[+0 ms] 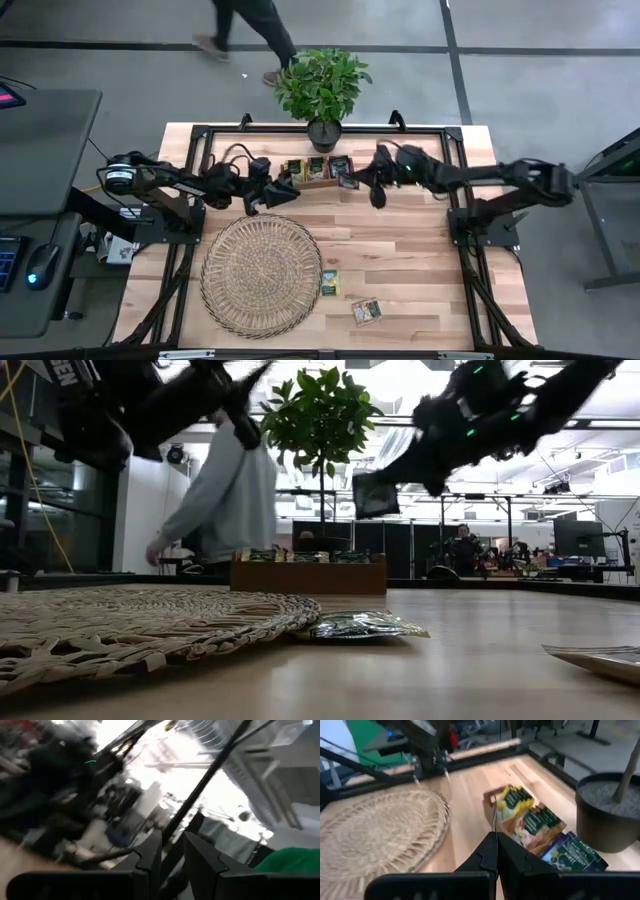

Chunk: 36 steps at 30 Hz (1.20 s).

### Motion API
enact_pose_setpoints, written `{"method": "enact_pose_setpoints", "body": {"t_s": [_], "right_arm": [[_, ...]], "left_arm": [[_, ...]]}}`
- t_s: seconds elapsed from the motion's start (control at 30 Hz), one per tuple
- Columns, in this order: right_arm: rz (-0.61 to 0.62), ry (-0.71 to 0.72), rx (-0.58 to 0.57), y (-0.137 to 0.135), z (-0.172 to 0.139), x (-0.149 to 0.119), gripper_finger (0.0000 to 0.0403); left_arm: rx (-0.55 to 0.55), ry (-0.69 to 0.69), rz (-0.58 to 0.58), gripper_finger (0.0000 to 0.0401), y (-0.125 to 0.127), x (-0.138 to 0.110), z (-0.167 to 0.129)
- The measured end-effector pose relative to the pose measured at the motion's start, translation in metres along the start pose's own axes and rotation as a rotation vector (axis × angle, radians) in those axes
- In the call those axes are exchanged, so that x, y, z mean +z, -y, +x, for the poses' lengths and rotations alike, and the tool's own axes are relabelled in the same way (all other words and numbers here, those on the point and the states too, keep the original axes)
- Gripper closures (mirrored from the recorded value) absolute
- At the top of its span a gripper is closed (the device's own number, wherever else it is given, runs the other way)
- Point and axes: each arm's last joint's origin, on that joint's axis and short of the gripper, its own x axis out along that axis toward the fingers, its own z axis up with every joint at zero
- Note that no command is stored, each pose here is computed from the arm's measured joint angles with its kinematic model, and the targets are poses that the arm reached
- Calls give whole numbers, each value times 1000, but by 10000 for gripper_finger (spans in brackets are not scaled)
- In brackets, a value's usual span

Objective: Pick & Place Tea
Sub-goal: Put the blue tea bag into the right section of the wooden organizer

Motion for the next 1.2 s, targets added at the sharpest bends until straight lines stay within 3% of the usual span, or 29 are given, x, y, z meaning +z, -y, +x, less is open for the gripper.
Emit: {"method": "enact_pose_setpoints", "body": {"t_s": [0.23,0.5,0.87,1.2], "right_arm": [[27,-79,44,45,38,4,402],[-19,-198,58,77,69,2,402],[-28,-255,5,98,76,-2,403],[-17,-314,0,99,74,-8,402]], "left_arm": [[-55,-14,-47,323,6,4,0],[-64,-40,-67,323,6,2,0],[-79,-67,-90,323,6,1,0],[-65,-88,-103,323,4,0,0]]}}
